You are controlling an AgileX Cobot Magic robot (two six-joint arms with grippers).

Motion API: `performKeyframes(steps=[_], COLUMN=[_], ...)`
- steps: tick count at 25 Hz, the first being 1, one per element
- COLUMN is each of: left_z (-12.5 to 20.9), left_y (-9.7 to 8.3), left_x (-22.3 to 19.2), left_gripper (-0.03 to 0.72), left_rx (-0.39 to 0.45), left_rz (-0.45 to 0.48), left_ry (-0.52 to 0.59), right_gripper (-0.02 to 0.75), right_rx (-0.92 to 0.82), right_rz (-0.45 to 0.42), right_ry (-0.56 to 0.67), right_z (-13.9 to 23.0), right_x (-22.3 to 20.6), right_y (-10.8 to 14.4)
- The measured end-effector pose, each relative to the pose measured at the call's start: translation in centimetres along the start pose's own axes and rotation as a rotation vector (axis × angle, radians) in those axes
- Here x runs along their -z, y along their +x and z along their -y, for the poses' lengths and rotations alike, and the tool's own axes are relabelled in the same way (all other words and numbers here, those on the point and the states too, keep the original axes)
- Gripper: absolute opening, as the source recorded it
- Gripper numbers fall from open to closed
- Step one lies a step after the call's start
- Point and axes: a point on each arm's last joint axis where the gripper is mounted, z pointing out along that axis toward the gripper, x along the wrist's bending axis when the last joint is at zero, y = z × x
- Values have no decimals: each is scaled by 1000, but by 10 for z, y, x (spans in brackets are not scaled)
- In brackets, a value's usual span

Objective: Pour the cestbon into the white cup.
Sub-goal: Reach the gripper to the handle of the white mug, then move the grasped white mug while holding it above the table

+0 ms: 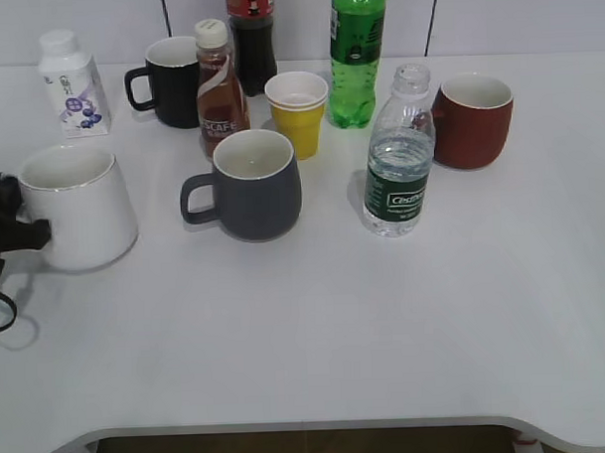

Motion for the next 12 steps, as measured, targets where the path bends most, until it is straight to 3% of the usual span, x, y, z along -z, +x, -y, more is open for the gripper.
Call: performKeyframes(steps=[6, 12], left_z=[-31, -62], left_y=[-1, -5], left_x=[10, 25], left_gripper=[38, 37], left_rx=[-35, -98], left_rz=[20, 68], left_ry=[-102, -182], right_gripper=[543, 543], right_rx=[174, 157], right_rz=[-9, 3], right_ry=[-395, -635], right_z=[-59, -111], right_x=[-14, -59], right_y=[5, 9])
